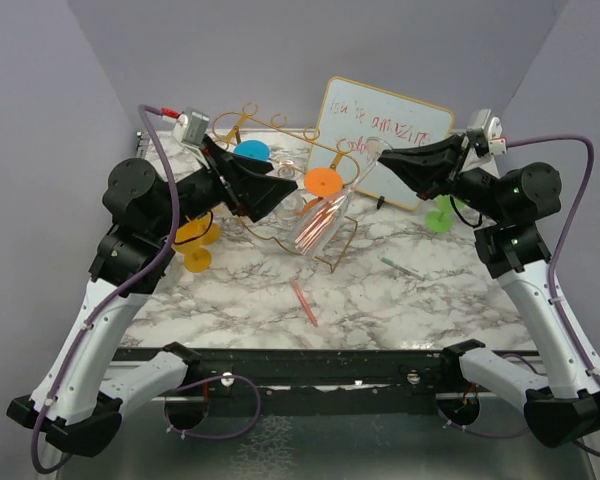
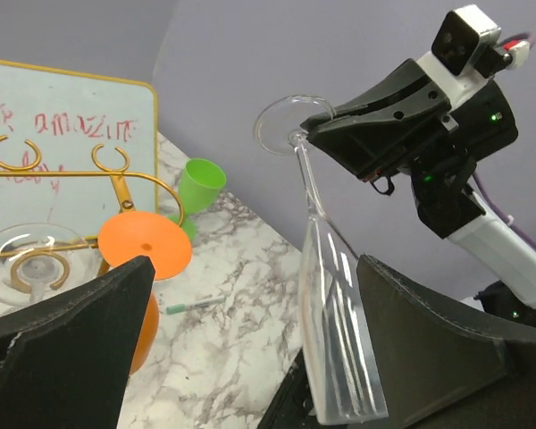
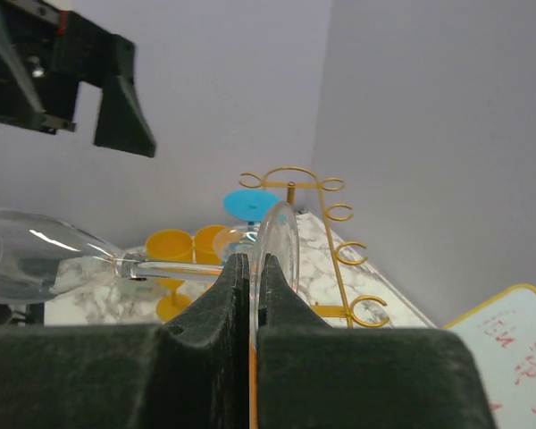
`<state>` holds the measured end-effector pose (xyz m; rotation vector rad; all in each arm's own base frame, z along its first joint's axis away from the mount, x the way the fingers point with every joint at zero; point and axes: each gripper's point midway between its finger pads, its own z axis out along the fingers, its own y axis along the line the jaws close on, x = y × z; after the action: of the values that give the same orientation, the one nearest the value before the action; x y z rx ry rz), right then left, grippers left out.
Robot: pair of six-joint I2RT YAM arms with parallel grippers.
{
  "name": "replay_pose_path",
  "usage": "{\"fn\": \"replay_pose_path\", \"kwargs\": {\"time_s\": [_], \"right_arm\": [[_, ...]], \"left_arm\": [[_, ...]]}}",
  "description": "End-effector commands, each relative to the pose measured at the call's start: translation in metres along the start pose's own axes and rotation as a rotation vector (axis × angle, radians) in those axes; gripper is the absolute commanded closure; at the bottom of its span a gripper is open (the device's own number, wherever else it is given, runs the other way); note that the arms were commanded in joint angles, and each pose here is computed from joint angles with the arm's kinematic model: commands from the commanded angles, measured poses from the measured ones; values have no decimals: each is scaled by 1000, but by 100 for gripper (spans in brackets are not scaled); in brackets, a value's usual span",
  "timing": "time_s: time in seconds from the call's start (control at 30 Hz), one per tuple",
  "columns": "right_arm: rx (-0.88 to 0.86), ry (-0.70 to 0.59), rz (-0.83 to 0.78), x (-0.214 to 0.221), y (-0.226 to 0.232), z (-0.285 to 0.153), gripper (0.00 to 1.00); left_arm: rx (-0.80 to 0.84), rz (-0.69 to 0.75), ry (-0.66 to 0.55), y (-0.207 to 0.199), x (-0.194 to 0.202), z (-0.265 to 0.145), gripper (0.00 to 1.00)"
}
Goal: Place the wine glass upside down on the wine glass rack
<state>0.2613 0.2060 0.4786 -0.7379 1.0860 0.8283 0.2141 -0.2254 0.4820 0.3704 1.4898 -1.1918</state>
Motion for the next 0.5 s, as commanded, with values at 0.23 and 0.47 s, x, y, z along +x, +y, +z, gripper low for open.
{"fn": "replay_pose_path", "kwargs": {"time_s": [0.23,0.47], "right_arm": [[-327,-39,-42,1,60,11,99],[-337,-43,-49,12,71,38,99]], "left_arm": [[283,-255,218,-18,39,36,4],[312,-247,237,-23,39,33,2]]}}
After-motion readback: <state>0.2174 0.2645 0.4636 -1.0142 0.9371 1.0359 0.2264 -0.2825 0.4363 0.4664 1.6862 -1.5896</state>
